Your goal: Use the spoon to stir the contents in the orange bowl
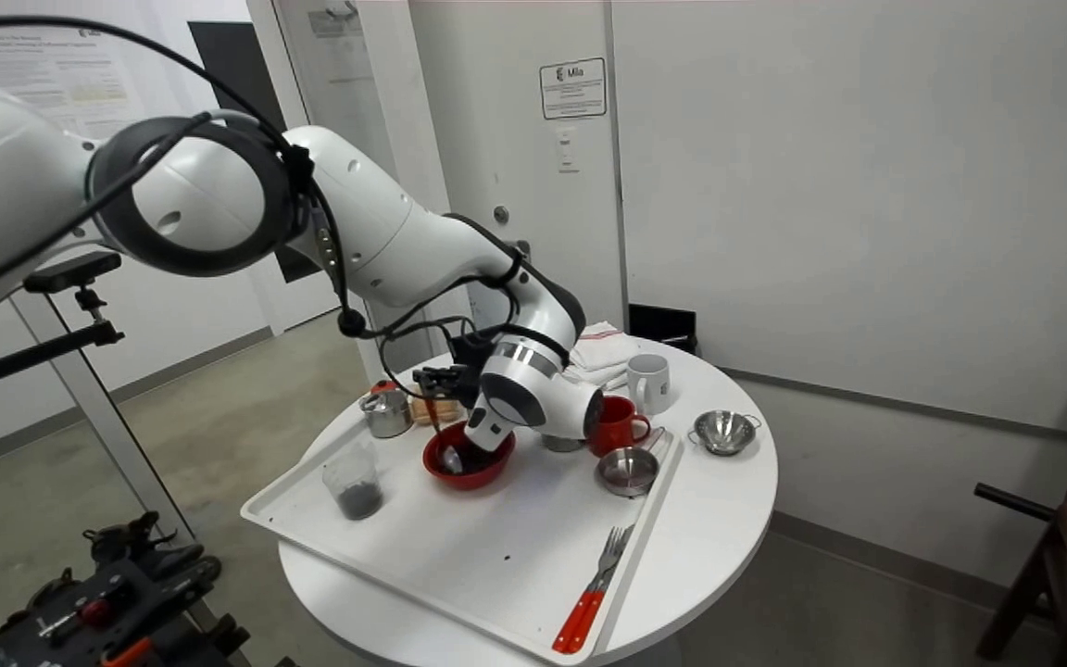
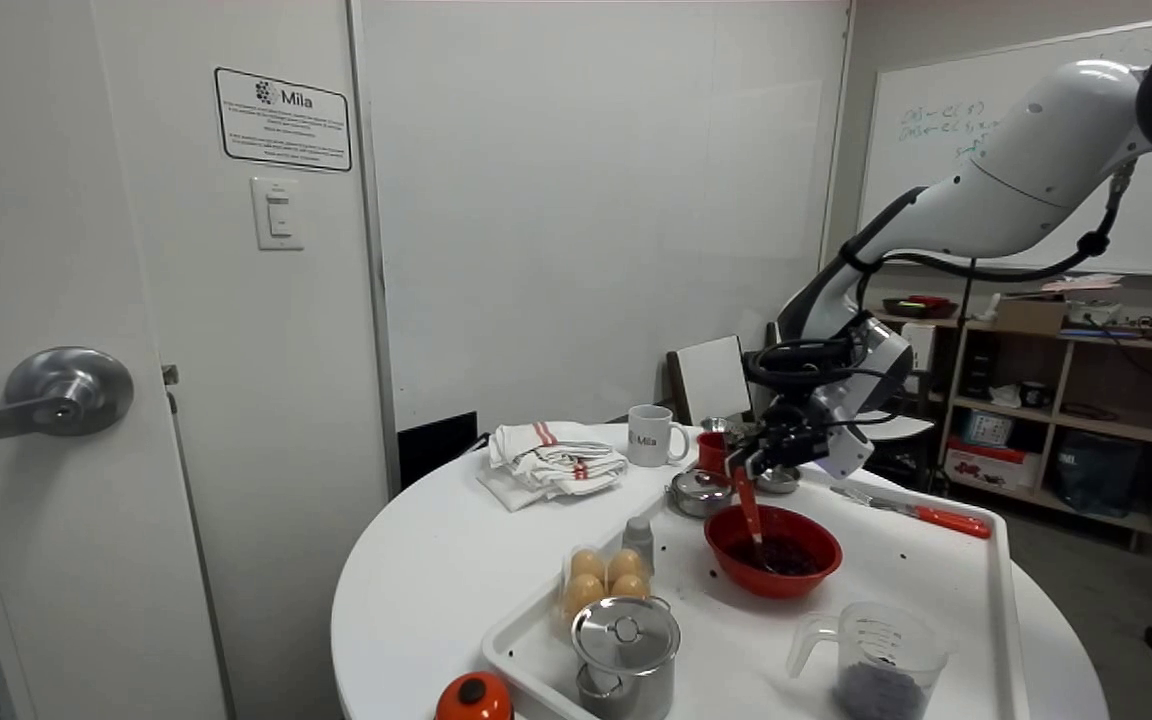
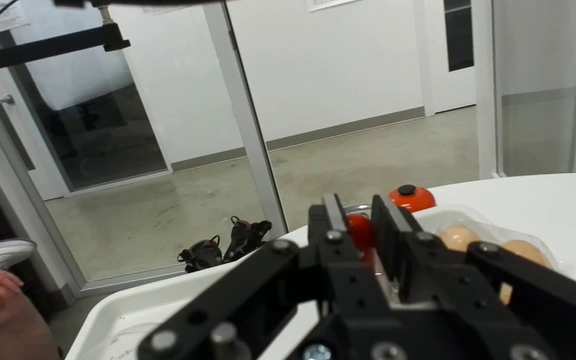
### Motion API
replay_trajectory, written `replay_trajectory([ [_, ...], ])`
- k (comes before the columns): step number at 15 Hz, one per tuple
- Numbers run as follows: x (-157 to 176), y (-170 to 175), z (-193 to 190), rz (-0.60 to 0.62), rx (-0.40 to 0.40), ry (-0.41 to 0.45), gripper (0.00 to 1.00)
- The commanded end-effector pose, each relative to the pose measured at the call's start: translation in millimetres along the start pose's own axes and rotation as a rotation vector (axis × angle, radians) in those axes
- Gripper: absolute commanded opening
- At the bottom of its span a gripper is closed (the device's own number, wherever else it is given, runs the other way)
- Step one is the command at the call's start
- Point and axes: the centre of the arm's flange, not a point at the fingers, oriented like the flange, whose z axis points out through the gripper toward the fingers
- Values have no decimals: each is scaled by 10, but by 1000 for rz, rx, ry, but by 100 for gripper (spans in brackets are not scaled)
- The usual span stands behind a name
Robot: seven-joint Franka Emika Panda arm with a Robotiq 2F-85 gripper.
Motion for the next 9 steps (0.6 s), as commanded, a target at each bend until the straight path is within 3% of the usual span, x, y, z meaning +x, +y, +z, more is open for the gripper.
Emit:
replay_trajectory([
  [1, -128, -64, 306, -6, -70, 57, 5],
  [5, -205, -107, 265, -26, -67, 42, 5],
  [9, -201, -137, -97, -32, 9, 6, 5],
])
